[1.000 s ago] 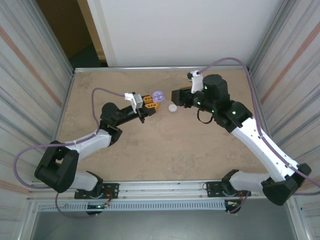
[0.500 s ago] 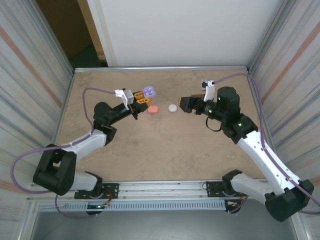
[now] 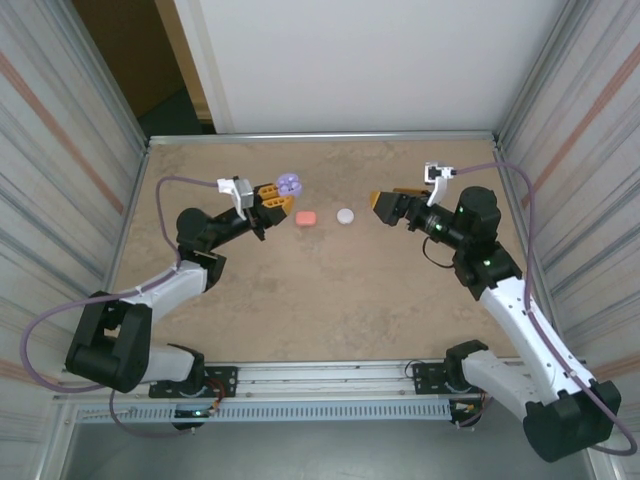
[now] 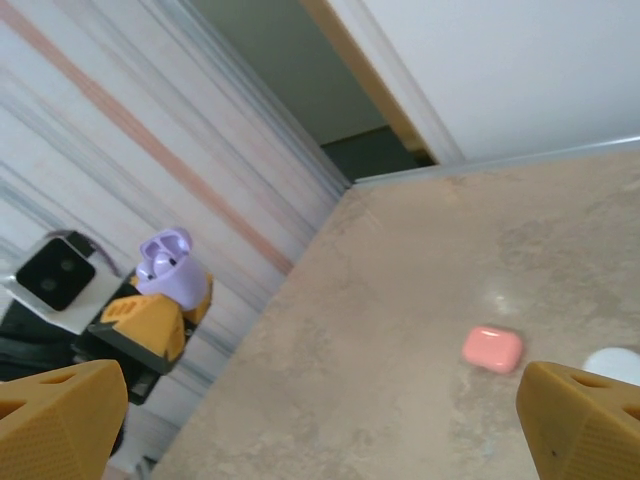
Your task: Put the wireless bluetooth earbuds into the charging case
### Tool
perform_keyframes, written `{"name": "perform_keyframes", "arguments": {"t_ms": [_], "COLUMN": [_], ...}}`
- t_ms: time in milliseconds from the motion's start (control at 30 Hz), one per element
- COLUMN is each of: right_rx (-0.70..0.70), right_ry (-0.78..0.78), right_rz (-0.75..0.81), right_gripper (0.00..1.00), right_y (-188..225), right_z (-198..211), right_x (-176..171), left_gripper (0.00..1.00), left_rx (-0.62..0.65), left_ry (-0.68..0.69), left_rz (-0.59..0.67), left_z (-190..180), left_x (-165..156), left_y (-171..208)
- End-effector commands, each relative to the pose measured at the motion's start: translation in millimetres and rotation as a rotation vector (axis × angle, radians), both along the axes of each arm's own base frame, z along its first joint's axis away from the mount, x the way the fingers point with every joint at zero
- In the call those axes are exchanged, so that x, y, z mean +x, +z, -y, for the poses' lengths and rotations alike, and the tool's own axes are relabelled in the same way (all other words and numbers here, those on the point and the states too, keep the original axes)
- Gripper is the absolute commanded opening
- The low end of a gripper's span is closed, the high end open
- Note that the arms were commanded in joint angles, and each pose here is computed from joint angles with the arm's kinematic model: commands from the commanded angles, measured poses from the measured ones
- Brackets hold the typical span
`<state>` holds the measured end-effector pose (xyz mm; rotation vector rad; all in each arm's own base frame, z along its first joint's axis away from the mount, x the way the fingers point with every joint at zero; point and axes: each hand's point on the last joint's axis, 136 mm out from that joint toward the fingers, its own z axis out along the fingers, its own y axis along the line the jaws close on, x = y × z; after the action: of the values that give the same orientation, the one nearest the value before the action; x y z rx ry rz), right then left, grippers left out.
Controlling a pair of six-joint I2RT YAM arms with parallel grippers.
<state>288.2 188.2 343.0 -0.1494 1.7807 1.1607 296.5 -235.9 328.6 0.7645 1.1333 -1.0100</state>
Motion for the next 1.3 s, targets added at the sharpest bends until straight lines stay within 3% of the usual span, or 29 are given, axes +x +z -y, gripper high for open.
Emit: {"name": "perform_keyframes", "arguments": {"t_ms": [0,633,1267], "right_rx": [0.101,0.111,0.080], "right_ry": [0.143,0.414,0.531], "right_rz": [0.042,0.158,0.175], "right_gripper": [0.99,0.99,0.99], "right_y": [27.1,60.6,61.7], "right_z": [-16.4,-79.6,-116.3], "right_x": [-12.7,-30.4,-46.2], "left_gripper": [0.00,0.00,0.00], "left_rx": [-0.026,-0.014,-0.006], "left_ry": [-0.096,-0.321,-0.350], "left_rz": [0.085,0.168,0.159], "left_z": [1.3,33.4,41.6], "left_x": [-22.8,-56.8,-54.6], "left_y": [26.9,43.2,39.3]}}
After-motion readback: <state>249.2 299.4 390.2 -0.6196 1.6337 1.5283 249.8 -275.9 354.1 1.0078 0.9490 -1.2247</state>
